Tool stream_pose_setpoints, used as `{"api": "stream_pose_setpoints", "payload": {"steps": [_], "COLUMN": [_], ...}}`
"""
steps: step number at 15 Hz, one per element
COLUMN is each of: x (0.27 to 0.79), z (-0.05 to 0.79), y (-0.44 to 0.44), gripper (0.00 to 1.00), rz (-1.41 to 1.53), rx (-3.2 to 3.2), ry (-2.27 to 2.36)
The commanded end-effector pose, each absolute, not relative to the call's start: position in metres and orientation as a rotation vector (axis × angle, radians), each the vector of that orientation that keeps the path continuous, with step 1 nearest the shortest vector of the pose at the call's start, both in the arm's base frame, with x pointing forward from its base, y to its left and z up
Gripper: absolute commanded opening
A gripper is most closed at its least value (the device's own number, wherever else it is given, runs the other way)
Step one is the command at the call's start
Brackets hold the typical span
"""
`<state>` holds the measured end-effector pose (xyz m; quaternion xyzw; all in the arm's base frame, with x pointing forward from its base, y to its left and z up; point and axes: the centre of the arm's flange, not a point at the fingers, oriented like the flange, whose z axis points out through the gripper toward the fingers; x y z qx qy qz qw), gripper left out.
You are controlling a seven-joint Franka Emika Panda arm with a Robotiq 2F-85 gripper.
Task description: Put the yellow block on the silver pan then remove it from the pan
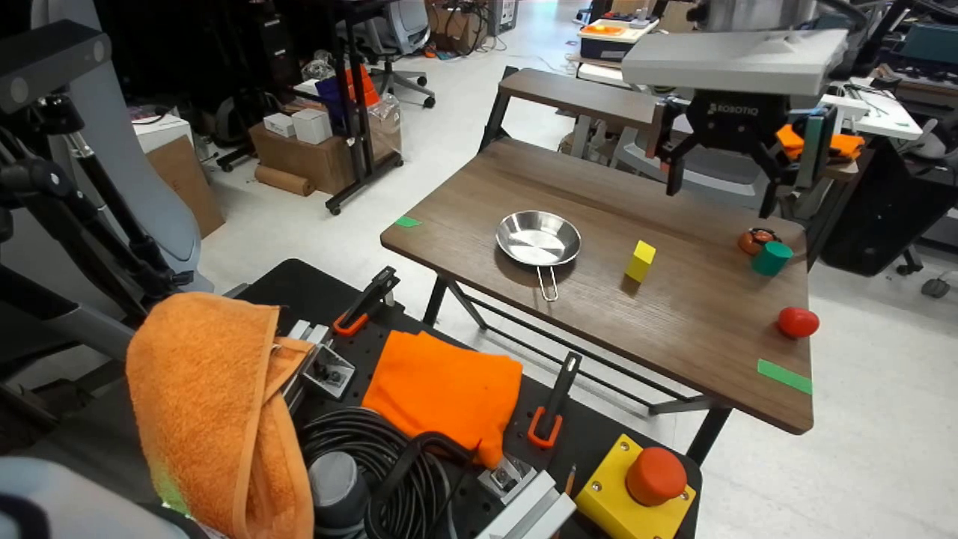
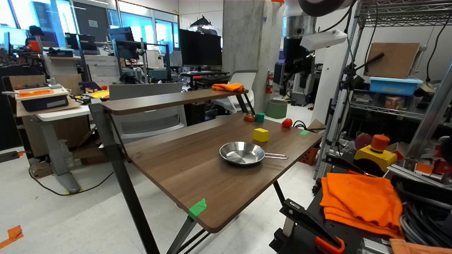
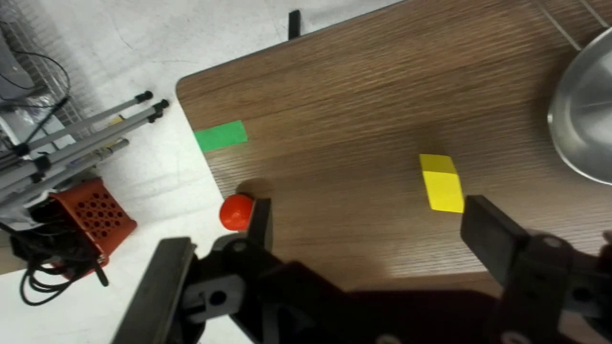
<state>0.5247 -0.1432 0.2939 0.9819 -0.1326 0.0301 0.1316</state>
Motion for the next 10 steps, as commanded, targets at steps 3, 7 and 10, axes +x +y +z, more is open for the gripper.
{"api": "stream_pose_setpoints", "payload": {"steps": [3,7,10], "x": [0.562,0.574,0.584], "z": [0.262,0.247,0.246], "y": [-0.166,-0.17,-0.168], "gripper": [1.0,1.0,1.0], "rz": [-0.15,-0.15,-0.119], "rx": [2.732,2.767,2.812], "ry": [-0.481,-0.43,-0.477]}}
